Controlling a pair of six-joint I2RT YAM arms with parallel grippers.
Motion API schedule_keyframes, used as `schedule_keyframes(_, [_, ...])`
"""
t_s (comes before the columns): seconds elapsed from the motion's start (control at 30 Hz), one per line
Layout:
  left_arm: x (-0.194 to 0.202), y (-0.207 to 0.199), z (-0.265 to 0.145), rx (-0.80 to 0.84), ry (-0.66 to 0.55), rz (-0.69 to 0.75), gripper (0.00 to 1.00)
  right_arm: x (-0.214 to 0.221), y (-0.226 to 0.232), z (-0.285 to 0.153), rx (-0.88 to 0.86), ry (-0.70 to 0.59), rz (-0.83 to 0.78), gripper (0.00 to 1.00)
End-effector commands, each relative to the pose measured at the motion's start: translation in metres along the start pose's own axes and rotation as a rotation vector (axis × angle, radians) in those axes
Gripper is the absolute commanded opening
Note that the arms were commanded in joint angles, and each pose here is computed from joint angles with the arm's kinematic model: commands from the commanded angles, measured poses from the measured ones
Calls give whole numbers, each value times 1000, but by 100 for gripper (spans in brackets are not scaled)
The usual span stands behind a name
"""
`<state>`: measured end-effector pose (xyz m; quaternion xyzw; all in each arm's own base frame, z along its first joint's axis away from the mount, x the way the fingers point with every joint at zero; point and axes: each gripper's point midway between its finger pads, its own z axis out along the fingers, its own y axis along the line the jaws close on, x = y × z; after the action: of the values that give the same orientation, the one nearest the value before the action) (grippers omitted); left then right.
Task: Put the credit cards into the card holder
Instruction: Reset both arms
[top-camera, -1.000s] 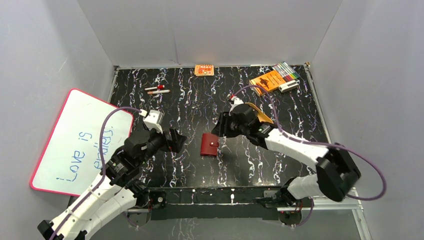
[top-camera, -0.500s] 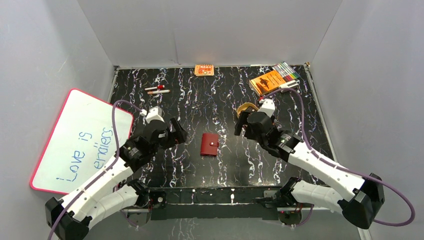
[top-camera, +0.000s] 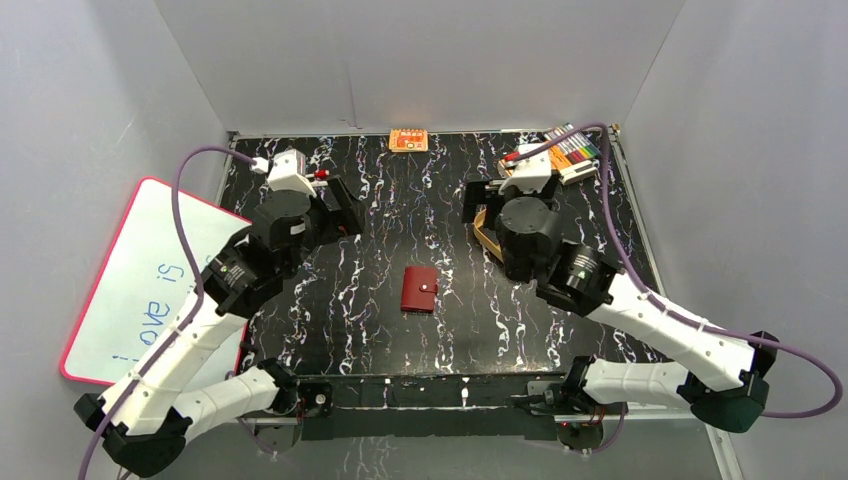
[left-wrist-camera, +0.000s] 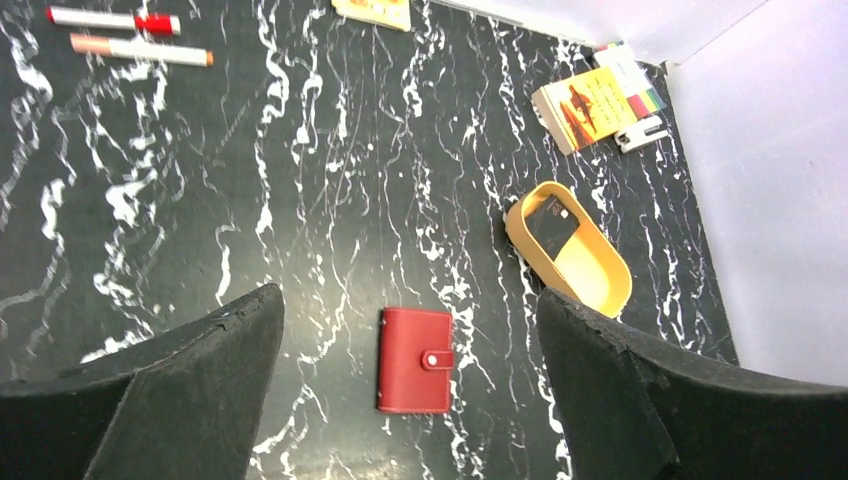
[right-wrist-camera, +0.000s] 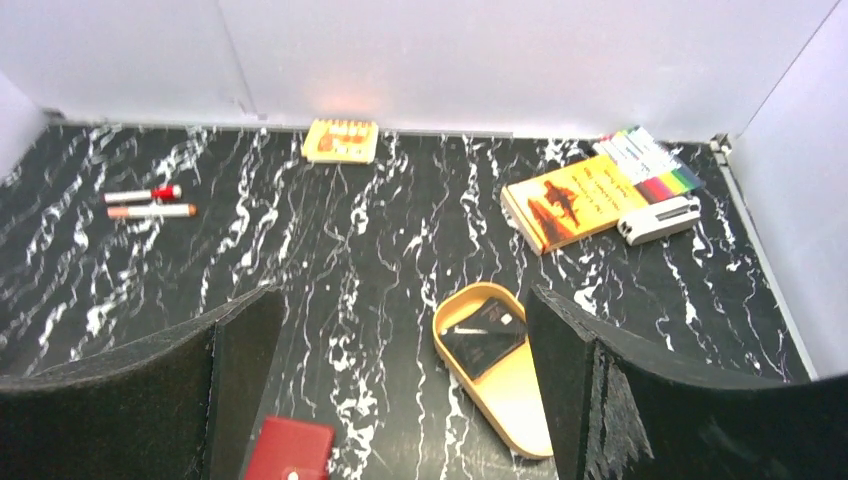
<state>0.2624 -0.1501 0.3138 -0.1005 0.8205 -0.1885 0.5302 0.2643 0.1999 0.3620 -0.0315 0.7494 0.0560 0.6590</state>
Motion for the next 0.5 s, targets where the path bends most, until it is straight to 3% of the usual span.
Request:
schedule_keyframes(0.0, [-38,-5,-22,55,-102,180,94,-85,-39,-30,18,-270,184,99])
schedule_keyframes(0.1, [-62,-5,-39,58,-163,192,94,-110,-47,-59,-135,-339,244,99])
schedule_keyframes(0.2, [-77,0,-54,44,-203,211,94,-118,-64,-79,-178,-331,209,99])
schedule_keyframes(0.47, [-86,3,-62,33,-221,231,93,-77,-94,-64,51,-197,-28,99])
